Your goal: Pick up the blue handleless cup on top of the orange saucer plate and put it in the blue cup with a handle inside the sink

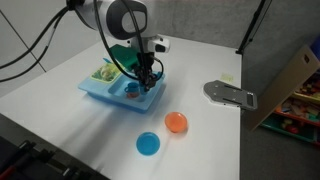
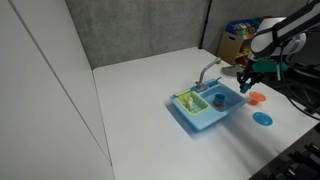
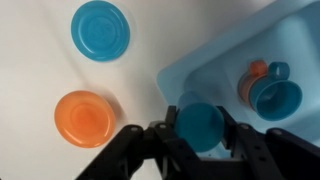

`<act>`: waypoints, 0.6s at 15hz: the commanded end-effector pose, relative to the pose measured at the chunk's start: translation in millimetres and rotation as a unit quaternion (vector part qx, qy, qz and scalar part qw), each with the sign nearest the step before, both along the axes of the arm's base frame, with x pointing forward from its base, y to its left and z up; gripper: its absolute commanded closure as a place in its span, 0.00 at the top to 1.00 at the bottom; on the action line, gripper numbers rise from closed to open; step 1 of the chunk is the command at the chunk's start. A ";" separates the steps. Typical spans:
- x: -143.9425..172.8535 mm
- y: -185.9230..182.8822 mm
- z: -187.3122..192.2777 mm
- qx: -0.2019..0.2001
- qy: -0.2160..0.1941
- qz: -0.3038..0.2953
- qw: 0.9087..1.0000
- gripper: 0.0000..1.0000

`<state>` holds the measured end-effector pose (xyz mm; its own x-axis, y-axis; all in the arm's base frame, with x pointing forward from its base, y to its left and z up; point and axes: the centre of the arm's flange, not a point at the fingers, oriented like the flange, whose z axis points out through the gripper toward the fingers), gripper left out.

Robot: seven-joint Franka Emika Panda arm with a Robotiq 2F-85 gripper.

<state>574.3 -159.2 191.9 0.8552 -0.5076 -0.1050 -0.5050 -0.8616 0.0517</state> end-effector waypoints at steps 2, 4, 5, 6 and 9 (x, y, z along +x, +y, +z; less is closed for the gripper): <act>-1.7 10.0 0.5 0.002 -0.006 0.020 1.000 0.17; -2.0 26.9 4.3 0.006 -0.018 0.048 0.999 0.17; -1.3 35.9 6.3 0.010 -0.023 0.062 0.998 0.17; -0.8 44.8 7.6 0.011 -0.028 0.076 0.997 0.17; -4.4 79.9 10.8 0.018 -0.035 0.124 0.992 0.17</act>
